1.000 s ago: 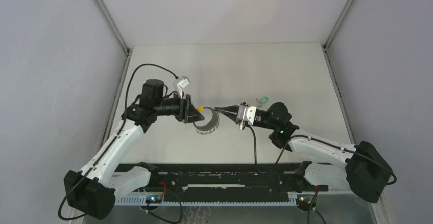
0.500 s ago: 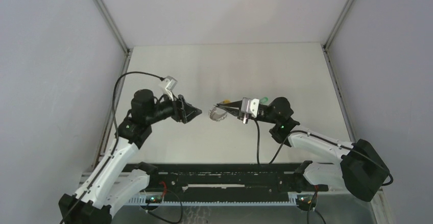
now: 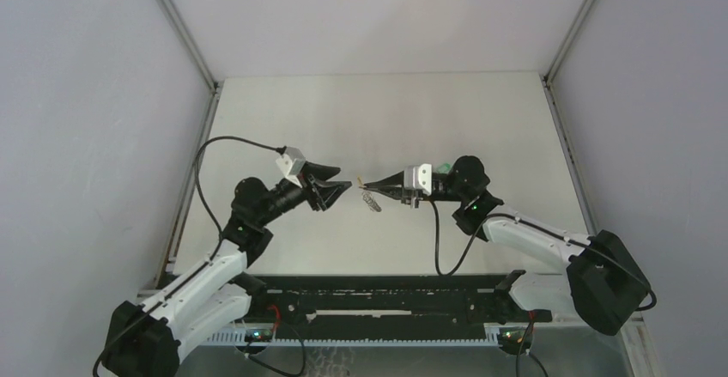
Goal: Put the keys on the keyring
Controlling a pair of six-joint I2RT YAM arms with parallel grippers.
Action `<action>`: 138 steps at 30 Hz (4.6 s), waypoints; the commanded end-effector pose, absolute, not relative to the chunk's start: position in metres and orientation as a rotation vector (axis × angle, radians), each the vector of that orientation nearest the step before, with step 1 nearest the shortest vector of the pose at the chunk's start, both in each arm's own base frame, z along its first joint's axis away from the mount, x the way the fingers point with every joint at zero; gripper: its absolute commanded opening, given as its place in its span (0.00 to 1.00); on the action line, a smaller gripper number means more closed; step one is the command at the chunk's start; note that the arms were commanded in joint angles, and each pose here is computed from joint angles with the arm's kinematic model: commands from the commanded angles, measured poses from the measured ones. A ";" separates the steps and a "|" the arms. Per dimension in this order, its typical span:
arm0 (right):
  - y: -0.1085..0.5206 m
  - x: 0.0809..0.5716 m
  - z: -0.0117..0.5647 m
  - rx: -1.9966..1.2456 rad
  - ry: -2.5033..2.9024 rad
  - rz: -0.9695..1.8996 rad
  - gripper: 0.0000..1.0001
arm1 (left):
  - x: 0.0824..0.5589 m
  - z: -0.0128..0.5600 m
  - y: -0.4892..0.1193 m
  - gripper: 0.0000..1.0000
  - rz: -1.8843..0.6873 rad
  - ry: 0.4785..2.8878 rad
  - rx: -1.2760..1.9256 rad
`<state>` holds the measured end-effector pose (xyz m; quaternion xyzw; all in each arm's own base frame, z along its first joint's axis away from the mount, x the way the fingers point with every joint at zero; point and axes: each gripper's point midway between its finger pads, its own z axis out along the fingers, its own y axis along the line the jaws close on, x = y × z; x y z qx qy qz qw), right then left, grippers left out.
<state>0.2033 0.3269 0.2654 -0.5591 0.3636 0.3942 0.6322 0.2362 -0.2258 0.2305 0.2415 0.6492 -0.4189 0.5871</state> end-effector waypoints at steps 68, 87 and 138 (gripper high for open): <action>0.343 0.196 0.278 -1.332 0.754 0.993 0.00 | 0.199 0.253 -0.255 0.18 -0.933 1.024 0.994; 0.335 0.204 0.255 -1.350 0.907 0.937 0.00 | 0.207 0.253 -0.246 0.00 -0.697 1.120 1.005; 0.353 0.215 0.198 -1.515 0.998 0.770 0.21 | 0.212 0.214 -0.261 0.00 -0.452 1.478 1.297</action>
